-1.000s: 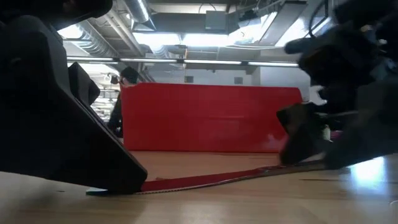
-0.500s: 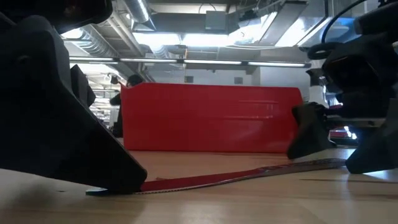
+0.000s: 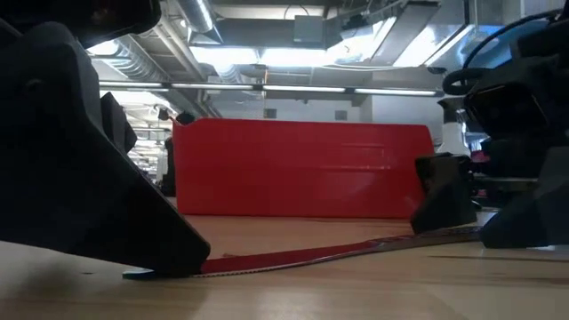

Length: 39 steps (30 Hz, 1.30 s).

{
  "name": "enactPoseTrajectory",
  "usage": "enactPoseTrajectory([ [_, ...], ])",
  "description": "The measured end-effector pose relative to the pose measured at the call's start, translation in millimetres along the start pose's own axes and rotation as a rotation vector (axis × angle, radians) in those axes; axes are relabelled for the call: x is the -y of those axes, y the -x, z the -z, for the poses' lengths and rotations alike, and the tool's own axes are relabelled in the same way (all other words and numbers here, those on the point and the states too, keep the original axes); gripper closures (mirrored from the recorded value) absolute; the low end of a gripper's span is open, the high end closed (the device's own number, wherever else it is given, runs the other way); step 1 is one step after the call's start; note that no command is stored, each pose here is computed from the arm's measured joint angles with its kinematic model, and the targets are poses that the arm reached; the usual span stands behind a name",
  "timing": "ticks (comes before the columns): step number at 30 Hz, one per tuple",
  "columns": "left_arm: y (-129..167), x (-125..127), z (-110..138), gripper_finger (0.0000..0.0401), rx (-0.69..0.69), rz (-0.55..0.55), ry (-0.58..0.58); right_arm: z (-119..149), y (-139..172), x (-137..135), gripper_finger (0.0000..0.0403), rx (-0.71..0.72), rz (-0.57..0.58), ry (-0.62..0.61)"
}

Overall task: Sort silverware
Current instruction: Put the purple table knife into the bottom red bin

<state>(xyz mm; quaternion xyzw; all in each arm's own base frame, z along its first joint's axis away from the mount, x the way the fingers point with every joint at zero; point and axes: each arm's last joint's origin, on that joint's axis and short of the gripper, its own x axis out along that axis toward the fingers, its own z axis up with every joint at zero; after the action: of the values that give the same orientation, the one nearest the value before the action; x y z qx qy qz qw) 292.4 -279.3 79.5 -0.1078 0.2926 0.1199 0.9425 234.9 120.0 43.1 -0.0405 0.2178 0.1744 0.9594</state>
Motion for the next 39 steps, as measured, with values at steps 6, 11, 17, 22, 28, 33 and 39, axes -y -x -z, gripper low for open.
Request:
enactPoseTrajectory([
  [6, 0.0, 0.0, 0.1, 0.0401, -0.001, 0.001, -0.001, 0.5, -0.5, -0.1, 0.0196, 0.002, -0.001, 0.001],
  [11, 0.0, 0.0, 0.1, 0.0401, -0.001, 0.001, -0.001, 2.0, -0.8, -0.3, 0.0236, -0.016, -0.006, 0.003],
  [17, 0.1, 0.0, -0.1, 0.0401, -0.002, 0.001, -0.001, 2.5, -1.0, -0.4, 0.0283, -0.024, -0.007, 0.006],
  [22, 0.1, 0.0, 0.0, 0.0401, -0.002, 0.001, -0.001, 3.0, -1.1, -0.3, 0.0314, -0.03, 0.001, 0.012],
  [28, 0.0, -1.2, 0.7, 0.0401, -0.001, -0.01, -0.009, 4.3, -1.1, 0.1, 0.0347, -0.05, 0.015, 0.033],
  [33, 0.0, -1.1, 0.5, 0.0401, 0.003, -0.011, -0.007, 4.0, -1.1, 0.1, 0.035, -0.047, 0.015, 0.029],
  [39, -0.7, 1.7, -2.3, 0.0401, 0.028, 0.013, 0.019, 2.0, -2.1, -0.5, 0.035, -0.032, -0.002, 0.012],
])
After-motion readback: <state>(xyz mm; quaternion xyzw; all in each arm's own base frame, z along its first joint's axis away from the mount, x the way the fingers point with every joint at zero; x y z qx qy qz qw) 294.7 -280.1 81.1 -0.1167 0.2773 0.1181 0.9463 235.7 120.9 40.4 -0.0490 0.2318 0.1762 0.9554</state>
